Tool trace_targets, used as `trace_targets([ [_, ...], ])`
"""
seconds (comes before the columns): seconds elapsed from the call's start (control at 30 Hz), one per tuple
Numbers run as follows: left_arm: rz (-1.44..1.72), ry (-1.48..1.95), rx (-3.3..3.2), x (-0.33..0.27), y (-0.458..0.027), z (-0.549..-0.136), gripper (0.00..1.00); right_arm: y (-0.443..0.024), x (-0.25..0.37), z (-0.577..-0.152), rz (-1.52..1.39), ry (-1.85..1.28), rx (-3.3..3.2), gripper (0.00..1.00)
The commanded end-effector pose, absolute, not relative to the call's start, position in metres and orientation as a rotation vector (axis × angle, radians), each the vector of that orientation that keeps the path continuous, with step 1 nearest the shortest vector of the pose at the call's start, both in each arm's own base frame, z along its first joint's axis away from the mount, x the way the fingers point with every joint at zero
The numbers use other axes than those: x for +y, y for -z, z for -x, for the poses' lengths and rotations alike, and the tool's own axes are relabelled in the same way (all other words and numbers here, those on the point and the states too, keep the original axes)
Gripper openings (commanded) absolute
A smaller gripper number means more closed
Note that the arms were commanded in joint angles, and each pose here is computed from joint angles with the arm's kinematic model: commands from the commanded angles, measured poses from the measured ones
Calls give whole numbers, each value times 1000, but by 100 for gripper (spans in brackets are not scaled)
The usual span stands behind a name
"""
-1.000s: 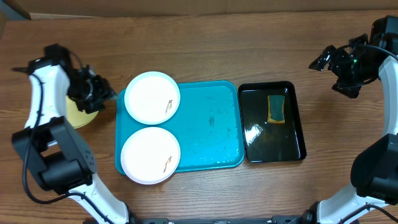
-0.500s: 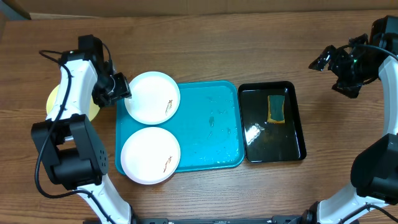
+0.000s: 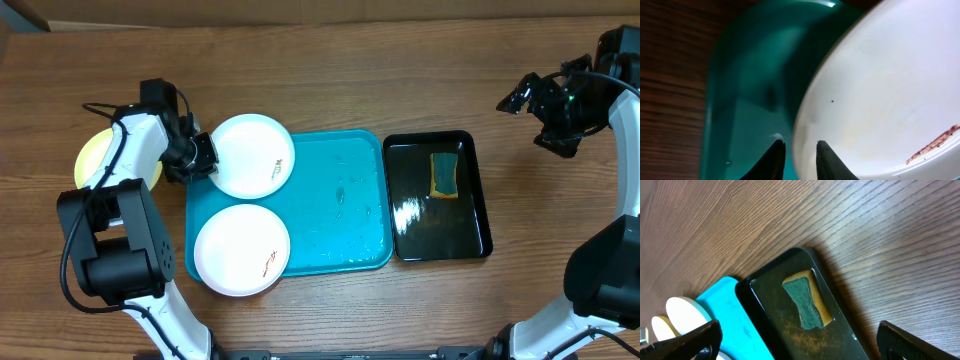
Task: Clean dirty plates on tray and stack at the side
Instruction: 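Grip the upper white plate's rim with the left gripper and drag it right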
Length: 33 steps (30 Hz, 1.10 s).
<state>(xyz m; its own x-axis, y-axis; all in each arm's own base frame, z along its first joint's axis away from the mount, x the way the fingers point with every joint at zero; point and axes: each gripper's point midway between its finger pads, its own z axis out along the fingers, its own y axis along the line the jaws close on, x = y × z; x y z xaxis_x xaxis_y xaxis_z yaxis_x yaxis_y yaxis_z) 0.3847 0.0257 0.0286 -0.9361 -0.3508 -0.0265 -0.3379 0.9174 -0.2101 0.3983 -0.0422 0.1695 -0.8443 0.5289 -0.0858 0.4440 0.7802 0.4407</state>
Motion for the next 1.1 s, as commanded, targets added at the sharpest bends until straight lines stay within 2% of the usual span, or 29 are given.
trace_targets([
  [0.0, 491, 424, 2989, 5, -41, -387, 23, -187, -43, -402, -735, -607, 2723, 100],
  [0.5, 205, 568, 3048, -86, -28, -371, 25, -187, -43, -402, -735, -607, 2723, 100],
  [0.8, 50, 697, 3069, -140, -34, -357, 38, -187, -43, -402, -735, -607, 2723, 100],
  [1.07, 50, 689, 3066, -142, -80, -371, 37, -187, -43, -402, -735, -607, 2723, 100],
])
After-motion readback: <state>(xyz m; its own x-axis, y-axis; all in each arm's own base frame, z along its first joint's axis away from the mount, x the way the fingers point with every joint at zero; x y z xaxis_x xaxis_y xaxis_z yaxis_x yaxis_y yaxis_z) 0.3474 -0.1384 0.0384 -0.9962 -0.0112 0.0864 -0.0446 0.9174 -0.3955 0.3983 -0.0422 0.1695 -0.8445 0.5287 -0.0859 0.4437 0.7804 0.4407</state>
